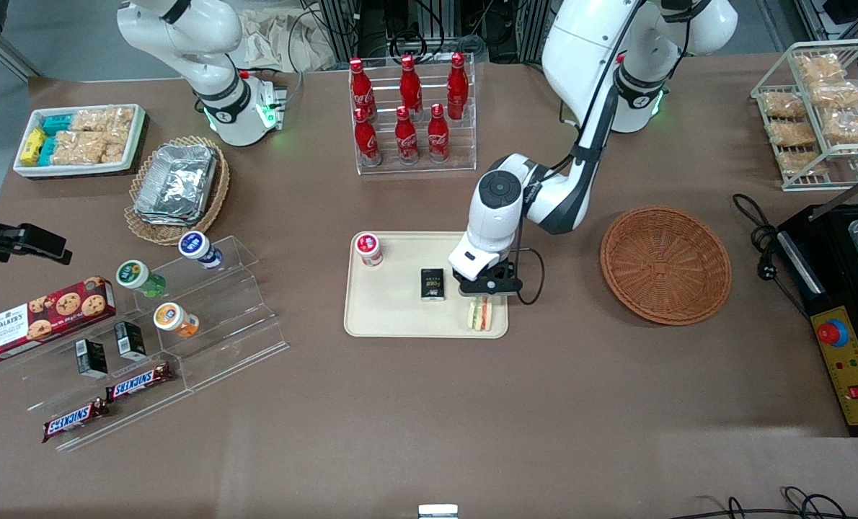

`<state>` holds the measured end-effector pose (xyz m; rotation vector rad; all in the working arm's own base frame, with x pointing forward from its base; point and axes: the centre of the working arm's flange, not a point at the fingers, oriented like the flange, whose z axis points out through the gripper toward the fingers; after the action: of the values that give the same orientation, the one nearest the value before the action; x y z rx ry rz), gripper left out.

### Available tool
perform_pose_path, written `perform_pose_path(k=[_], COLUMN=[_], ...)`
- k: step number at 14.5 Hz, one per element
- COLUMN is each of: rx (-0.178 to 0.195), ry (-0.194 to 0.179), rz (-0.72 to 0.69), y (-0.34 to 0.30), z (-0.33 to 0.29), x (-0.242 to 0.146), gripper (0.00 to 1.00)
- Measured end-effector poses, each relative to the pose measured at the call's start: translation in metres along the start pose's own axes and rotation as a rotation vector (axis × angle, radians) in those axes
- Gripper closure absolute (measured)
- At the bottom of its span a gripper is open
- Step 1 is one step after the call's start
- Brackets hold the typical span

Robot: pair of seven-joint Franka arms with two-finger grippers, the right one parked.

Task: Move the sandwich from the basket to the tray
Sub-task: 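Lower the sandwich onto the tray beside the tissue pack and open the left gripper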

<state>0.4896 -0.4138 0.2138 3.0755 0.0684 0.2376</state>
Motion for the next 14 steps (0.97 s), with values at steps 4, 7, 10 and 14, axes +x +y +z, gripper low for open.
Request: perform_pose_path(k=[4, 7, 10, 14], rx=[-0.003, -0.004, -0.008, -0.013], ry=[0.003, 0.006, 0.002, -0.018], rz=[-0.010, -0.014, -0.019, -0.022], y=[-0.001, -0.002, -0.001, 0.004], z=[0.000, -0.002, -0.015, -0.056], x=[0.001, 0.003, 0.007, 0.020], gripper=[0.49, 0.22, 0.00, 0.00])
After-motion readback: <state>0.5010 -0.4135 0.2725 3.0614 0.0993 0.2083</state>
